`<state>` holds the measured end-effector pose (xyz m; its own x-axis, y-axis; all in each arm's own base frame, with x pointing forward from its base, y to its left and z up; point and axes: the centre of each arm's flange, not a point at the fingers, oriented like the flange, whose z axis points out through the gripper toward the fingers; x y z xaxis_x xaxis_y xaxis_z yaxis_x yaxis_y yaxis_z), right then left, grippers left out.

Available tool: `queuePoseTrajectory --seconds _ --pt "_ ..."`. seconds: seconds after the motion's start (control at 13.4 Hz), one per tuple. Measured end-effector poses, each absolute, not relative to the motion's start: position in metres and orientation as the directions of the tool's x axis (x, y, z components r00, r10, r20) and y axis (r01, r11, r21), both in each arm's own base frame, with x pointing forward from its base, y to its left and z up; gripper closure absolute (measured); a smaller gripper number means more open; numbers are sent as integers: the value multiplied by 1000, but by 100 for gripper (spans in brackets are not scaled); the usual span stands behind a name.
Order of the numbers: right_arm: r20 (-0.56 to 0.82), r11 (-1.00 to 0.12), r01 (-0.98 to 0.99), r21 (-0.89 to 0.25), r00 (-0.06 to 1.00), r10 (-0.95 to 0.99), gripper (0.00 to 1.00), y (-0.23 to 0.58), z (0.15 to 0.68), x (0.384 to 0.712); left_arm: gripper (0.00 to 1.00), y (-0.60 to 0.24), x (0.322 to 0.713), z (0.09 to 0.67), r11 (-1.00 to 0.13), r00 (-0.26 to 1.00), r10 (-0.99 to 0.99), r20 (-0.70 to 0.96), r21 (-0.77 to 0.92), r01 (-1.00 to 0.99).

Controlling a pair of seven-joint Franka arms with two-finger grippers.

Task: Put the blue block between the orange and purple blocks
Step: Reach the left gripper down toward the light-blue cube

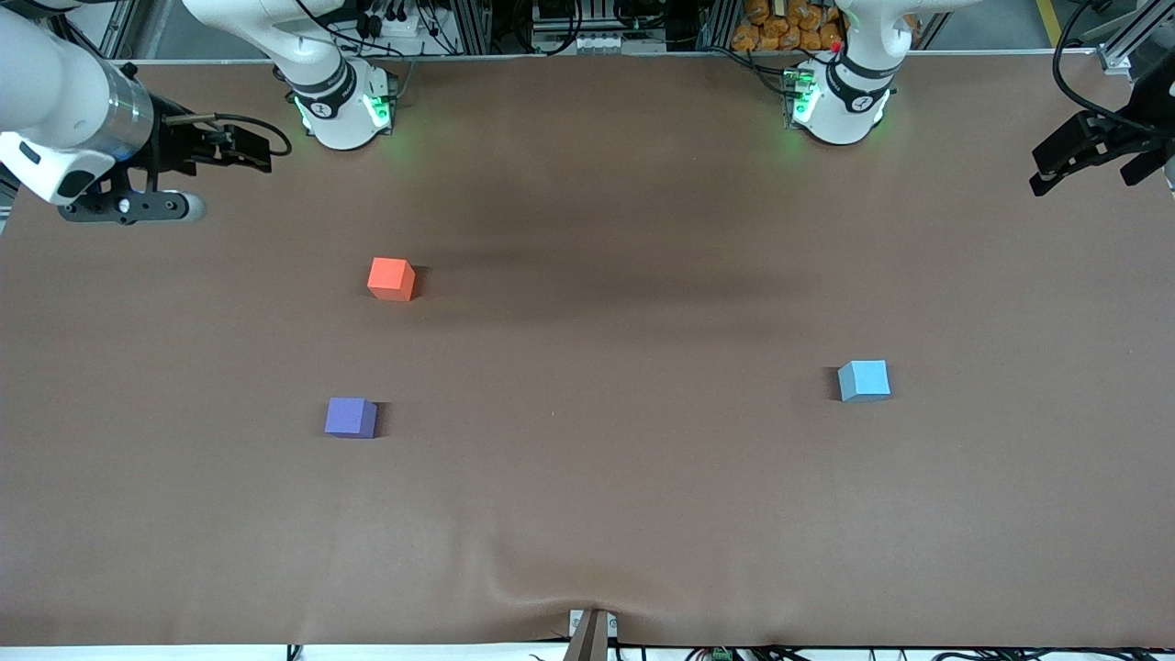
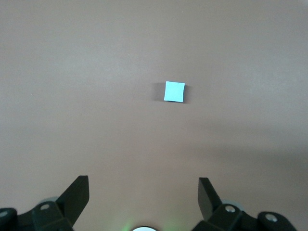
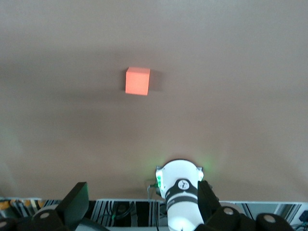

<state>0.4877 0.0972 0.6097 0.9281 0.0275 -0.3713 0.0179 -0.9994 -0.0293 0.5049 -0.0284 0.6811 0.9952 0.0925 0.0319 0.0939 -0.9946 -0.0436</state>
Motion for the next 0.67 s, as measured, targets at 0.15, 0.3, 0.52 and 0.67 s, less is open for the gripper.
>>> queuePoseTrajectory --seconds 0.15,0.3,0.52,0.67 --pt "-384 -999 18 -27 923 27 0 93 622 476 0 -29 505 680 -995 996 90 29 -44 91" --pt "-334 -999 -21 -30 942 -10 0 77 623 487 0 -31 507 678 -995 996 86 26 -45 87" --pt "-244 -997 -73 -35 968 -62 0 50 606 548 0 -32 508 676 -995 996 83 22 -45 83" --pt "-222 -996 -78 -40 973 -67 0 38 610 563 0 -32 508 675 -995 996 83 20 -45 83"
